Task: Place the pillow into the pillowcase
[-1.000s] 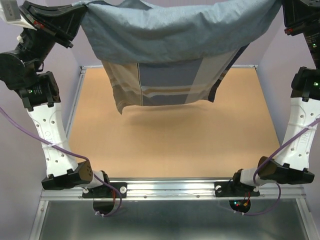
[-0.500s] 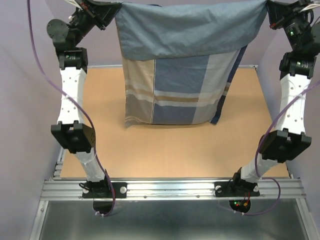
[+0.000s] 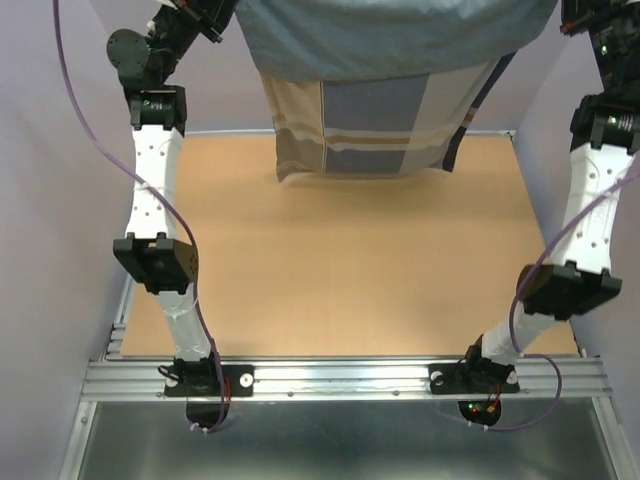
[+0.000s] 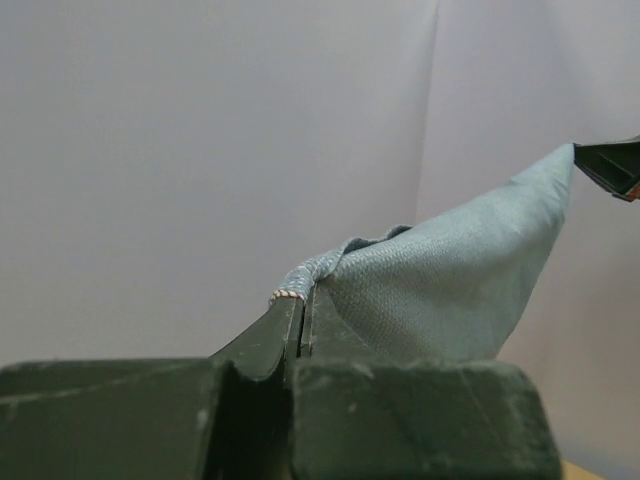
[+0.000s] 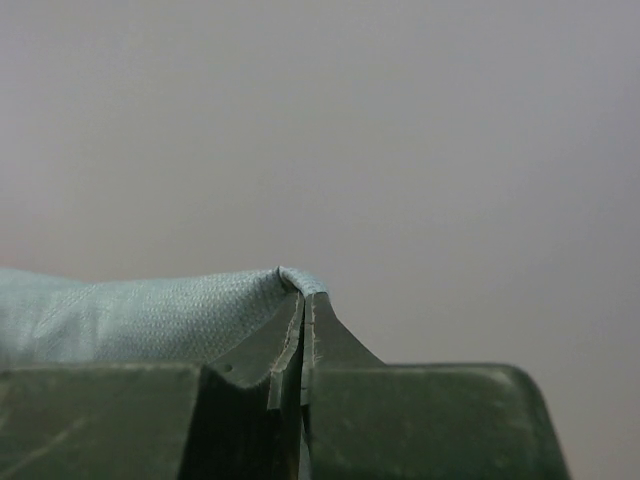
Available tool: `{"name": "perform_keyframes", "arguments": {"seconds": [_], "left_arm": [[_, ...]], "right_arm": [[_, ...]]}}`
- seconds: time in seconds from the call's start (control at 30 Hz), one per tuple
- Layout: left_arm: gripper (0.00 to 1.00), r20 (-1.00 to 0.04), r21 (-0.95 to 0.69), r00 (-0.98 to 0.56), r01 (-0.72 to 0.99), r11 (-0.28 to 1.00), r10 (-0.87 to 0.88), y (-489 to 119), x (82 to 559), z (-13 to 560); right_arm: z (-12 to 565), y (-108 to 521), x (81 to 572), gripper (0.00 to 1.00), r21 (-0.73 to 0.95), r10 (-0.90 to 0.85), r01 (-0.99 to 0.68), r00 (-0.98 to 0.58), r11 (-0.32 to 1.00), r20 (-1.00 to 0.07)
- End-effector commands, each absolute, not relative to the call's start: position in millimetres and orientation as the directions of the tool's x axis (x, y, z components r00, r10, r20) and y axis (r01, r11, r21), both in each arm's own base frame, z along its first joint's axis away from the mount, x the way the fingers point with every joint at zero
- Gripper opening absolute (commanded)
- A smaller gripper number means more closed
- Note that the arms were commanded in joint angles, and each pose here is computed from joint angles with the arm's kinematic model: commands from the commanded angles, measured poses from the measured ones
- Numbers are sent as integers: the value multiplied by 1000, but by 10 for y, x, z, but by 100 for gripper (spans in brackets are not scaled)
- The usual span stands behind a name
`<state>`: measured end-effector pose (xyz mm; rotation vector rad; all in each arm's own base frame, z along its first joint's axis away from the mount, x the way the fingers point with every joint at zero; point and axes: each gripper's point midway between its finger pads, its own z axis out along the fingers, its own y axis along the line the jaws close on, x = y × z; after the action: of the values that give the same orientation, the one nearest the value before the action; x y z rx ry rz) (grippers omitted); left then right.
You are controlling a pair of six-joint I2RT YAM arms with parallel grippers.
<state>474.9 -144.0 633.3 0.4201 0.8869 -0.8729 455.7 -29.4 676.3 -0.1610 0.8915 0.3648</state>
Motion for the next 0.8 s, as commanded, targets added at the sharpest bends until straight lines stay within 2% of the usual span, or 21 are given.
{"name": "perform_keyframes", "arguments": {"seconds": [0.0,0.03,0.07,0.1,0.13,0.17,0.2,0.23,0.27,0.3,0.33,0.37,0.4,0.43,0.47,0.5,0.57,0.6,0.63,0.7,0.77], "left_arm": [[0,-757,177,481,803,570,-442,-1257,3653,6924],[0,-842,26,310,840,541,-441,-1263,4025,6347],[0,-879,-51,206,857,512,-431,-1293,4091,6011],[0,-921,-33,159,878,478,-356,-1372,3885,5754],[0,-951,-133,29,860,493,-307,-1358,4064,5089],[0,-966,-160,-23,836,525,-257,-1324,4089,4771],[0,-987,-152,-90,784,601,-133,-1204,4095,4280],[0,-985,-170,-158,759,628,-75,-1132,4094,3932],[0,-924,-311,-379,687,657,-41,-1038,3976,3295],[0,-917,-249,-397,658,710,46,-807,3990,2972],[0,-879,-266,-468,635,725,88,-704,3912,2693],[0,-777,-347,-616,590,729,129,-613,3678,2314],[0,-759,-284,-617,601,747,208,-385,3624,2160],[0,-727,-289,-648,588,756,226,-260,3535,2046],[0,-664,-338,-713,556,759,225,-180,3373,1913],[0,-627,-307,-739,524,794,246,-12,3335,1813],[1,-590,-267,-771,467,843,240,282,3340,1738],[8,-591,-252,-770,457,853,238,358,3363,1746],[30,-585,-216,-775,433,875,239,455,3411,1746],[47,-607,-192,-763,413,890,223,515,3563,1801],[69,-621,-181,-756,397,900,208,541,3663,1860]], "right_arm": [[7156,200,3371,1,-266,96,-373,720,889,-687],[7118,362,3006,1,-291,78,-389,704,874,-706],[6566,335,3285,1,-214,100,-452,574,866,-812],[6262,507,3160,1,-259,58,-524,514,811,-856],[5945,615,2927,1,-227,44,-560,427,797,-903],[5646,672,2833,1,-220,18,-586,372,780,-928],[4947,706,2892,1,-190,-31,-650,247,736,-968],[4658,761,2774,1,-206,-81,-681,211,702,-974],[4072,818,2535,1,-200,-162,-719,122,665,-979],[3815,884,2375,1,-197,-192,-759,96,621,-977],[3611,907,2235,1,-224,-244,-772,92,595,-965],[3234,964,1930,0,-291,-354,-813,112,504,-928],[3006,983,1756,2,-339,-426,-836,142,433,-894],[2764,1018,1513,12,-301,-458,-868,97,396,-883],[2705,1004,1473,23,-327,-484,-859,108,394,-868],[2608,948,1432,38,-425,-560,-832,173,357,-810],[2653,880,1548,53,-516,-604,-787,239,338,-760],[2691,860,1624,62,-472,-573,-783,185,405,-798],[2819,754,1908,73,-517,-581,-734,206,440,-787],[2862,714,2136,77,-414,-500,-738,120,532,-857],[2939,710,2428,78,-334,-430,-777,91,533,-898]]}}
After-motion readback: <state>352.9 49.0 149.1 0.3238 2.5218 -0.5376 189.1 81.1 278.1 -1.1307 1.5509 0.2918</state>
